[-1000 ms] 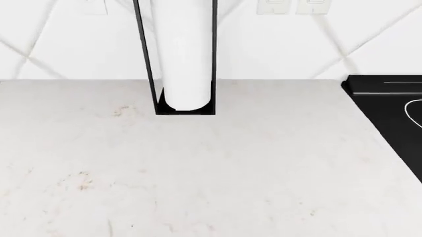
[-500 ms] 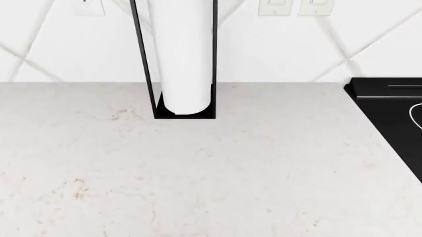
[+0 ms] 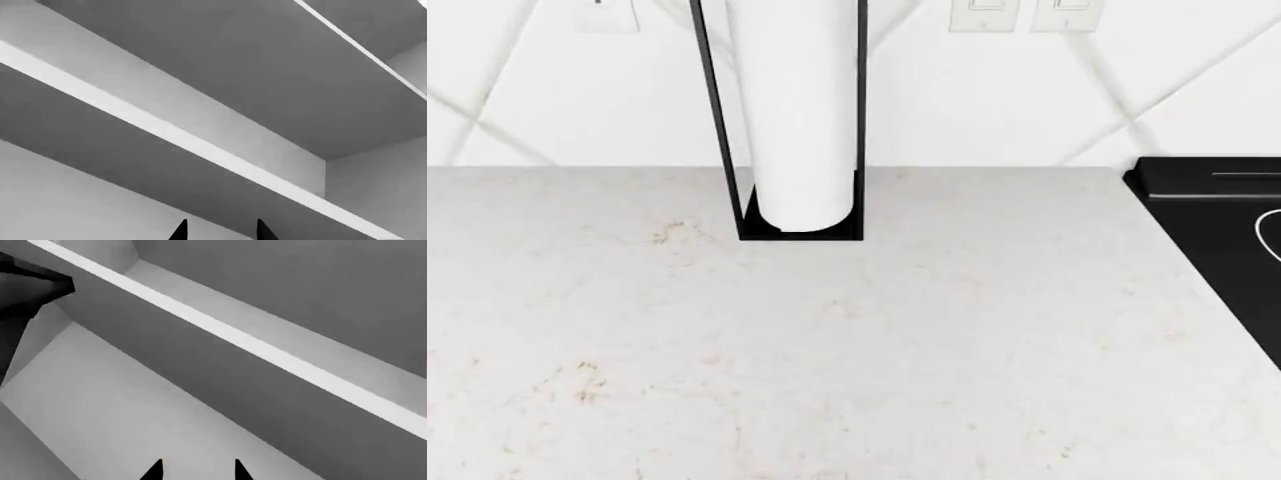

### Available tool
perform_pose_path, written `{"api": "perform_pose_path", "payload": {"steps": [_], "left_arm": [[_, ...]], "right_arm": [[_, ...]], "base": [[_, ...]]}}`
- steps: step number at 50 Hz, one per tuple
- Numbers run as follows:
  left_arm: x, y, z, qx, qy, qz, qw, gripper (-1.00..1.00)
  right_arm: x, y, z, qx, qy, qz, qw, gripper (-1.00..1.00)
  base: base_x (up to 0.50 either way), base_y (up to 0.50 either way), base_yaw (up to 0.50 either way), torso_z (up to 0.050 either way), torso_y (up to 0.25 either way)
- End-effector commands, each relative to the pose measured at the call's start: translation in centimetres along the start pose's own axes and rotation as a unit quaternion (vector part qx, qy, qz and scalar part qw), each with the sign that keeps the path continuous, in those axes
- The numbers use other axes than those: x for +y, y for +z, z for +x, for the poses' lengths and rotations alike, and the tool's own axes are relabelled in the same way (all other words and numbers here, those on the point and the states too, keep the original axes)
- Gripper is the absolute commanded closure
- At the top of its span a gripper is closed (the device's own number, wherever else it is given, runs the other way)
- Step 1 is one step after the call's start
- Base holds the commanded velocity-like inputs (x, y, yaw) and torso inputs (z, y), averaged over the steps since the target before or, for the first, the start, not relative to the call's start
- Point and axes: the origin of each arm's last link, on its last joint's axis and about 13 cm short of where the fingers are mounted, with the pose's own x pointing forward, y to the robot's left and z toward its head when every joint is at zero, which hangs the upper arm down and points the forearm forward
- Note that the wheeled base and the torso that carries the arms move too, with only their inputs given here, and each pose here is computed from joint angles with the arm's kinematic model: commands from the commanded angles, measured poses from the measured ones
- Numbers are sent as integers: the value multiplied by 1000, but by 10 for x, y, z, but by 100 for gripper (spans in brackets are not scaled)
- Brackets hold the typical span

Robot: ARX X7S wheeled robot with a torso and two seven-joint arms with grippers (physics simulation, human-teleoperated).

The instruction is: Pick and place the shaker into the drawer. Then close the cabinet.

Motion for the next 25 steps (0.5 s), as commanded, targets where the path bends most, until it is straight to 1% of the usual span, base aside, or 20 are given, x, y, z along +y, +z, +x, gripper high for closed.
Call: {"api": "perform_pose_path", "payload": {"steps": [1, 3, 25], "left_arm": [[-3, 38, -18, -61, -32, -70, 995, 100], [-4, 38, -19, -60, -35, -69, 995, 100], [-12, 26, -17, -28, -51, -49, 997, 100]], "right_arm": [[6, 21, 0, -59, 13, -44, 997, 100], [7, 20, 1, -56, 15, -47, 997, 100], [2, 13, 0, -40, -4, -33, 999, 100]], "base": [[0, 0, 0, 0, 0], [-123, 0, 0, 0, 0], [-500, -1, 0, 0, 0]]}}
